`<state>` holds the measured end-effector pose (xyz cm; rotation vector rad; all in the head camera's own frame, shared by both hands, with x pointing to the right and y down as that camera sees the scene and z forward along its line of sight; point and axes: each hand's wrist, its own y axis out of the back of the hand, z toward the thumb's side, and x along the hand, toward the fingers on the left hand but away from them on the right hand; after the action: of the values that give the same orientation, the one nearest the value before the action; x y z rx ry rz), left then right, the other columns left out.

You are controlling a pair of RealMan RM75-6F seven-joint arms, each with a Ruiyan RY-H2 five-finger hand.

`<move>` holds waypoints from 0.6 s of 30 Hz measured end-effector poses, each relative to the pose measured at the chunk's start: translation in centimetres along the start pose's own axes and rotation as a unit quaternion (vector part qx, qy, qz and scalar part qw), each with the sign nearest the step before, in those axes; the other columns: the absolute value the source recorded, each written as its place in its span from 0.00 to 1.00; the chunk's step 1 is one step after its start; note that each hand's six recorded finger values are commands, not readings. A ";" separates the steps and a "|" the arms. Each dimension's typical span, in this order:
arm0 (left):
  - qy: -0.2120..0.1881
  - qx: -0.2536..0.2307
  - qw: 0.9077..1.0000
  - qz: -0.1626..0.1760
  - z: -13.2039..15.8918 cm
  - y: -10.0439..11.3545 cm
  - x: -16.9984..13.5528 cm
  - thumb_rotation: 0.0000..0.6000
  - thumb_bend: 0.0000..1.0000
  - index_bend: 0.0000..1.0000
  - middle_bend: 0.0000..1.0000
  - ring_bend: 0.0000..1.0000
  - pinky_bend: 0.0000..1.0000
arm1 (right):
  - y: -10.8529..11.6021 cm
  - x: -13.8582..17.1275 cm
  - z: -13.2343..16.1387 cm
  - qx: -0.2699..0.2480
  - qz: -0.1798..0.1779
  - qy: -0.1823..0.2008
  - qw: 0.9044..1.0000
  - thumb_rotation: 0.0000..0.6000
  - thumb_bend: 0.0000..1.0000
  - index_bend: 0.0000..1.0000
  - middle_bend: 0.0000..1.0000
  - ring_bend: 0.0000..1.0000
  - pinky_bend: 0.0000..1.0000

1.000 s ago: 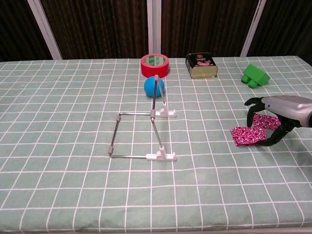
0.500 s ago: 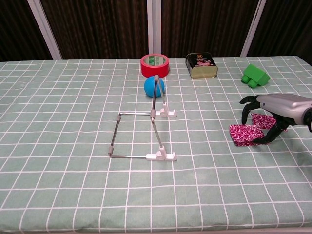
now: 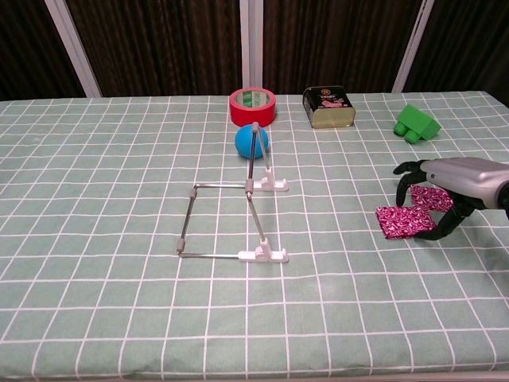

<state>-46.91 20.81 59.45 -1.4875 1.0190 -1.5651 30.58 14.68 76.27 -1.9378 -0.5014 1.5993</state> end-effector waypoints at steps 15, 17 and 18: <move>0.001 0.000 1.000 -0.003 0.0 -0.1 0.0 1.00 0.08 0.22 0.16 0.13 0.19 | 1.0 0.2 -0.9 -0.005 -0.024 -0.013 1.000 0.89 0.13 0.29 0.05 0.00 0.00; -0.001 -0.001 1.000 -0.002 0.0 -0.1 0.1 1.00 0.08 0.22 0.16 0.13 0.19 | 1.5 0.2 -1.7 -0.013 -0.035 -0.028 0.999 0.90 0.13 0.29 0.05 0.00 0.00; -0.001 -0.001 1.000 -0.002 0.1 -0.1 0.1 1.00 0.08 0.22 0.16 0.13 0.19 | 1.7 0.2 -2.1 -0.017 -0.039 -0.036 0.998 0.90 0.13 0.29 0.05 0.00 0.00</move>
<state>-46.86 20.74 59.55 -1.4930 1.0164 -1.5653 32.55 13.10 75.30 -1.8686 -0.6290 1.6251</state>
